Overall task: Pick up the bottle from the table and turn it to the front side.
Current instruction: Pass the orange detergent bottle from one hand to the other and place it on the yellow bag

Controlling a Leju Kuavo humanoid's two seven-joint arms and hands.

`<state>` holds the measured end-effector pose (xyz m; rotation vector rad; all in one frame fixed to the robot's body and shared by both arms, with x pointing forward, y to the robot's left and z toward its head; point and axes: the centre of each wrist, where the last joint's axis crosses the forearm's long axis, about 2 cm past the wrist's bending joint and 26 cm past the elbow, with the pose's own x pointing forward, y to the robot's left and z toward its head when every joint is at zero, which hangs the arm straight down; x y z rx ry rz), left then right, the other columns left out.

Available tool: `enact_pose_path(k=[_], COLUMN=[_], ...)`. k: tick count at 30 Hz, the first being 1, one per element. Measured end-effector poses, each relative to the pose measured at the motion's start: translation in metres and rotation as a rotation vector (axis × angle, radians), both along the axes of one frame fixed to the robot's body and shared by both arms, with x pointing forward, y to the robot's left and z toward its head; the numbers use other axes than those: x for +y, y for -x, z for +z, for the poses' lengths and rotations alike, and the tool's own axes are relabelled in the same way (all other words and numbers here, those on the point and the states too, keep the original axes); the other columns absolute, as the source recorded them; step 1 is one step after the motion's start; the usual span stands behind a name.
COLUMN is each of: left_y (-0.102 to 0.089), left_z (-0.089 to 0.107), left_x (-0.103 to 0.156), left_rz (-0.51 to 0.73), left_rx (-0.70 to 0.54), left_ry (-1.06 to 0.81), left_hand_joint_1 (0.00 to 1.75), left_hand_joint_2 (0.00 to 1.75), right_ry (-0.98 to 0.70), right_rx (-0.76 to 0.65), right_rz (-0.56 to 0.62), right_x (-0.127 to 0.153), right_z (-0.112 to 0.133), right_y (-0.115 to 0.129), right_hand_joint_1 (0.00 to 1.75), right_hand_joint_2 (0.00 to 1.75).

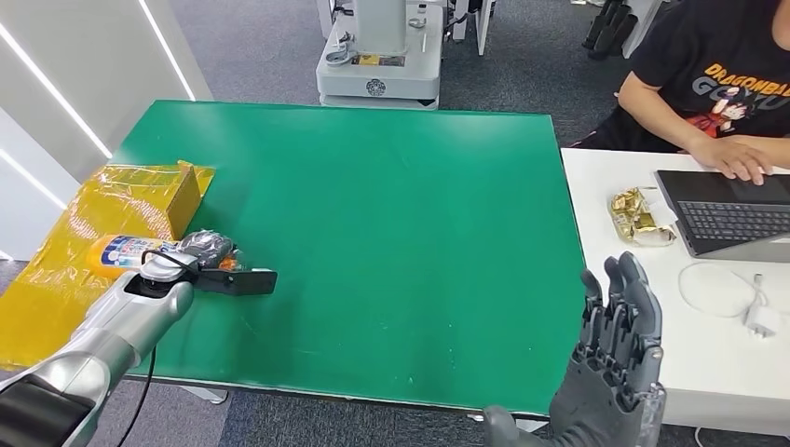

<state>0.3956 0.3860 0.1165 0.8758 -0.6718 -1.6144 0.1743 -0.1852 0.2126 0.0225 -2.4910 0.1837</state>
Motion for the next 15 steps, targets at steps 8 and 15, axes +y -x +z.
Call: enact_pose_path(k=[8, 15], left_y=[-0.0016, -0.0017], left_z=[0.0028, 0.0028], left_x=[0.0032, 0.0031], left_rz=[0.025, 0.026], left_rx=[-0.007, -0.008], left_ry=[-0.009, -0.009], left_hand_joint_1=[0.0, 0.0], left_hand_joint_2=[1.75, 1.75], right_ry=[0.0, 0.0], right_rx=[-0.012, -0.012], right_rz=[0.006, 0.006], right_x=[0.0002, 0.0002], right_z=[0.0026, 0.0026], right_y=[-0.0049, -0.0049], right_hand_joint_1=[0.0, 0.0], right_hand_joint_2=[1.75, 1.75])
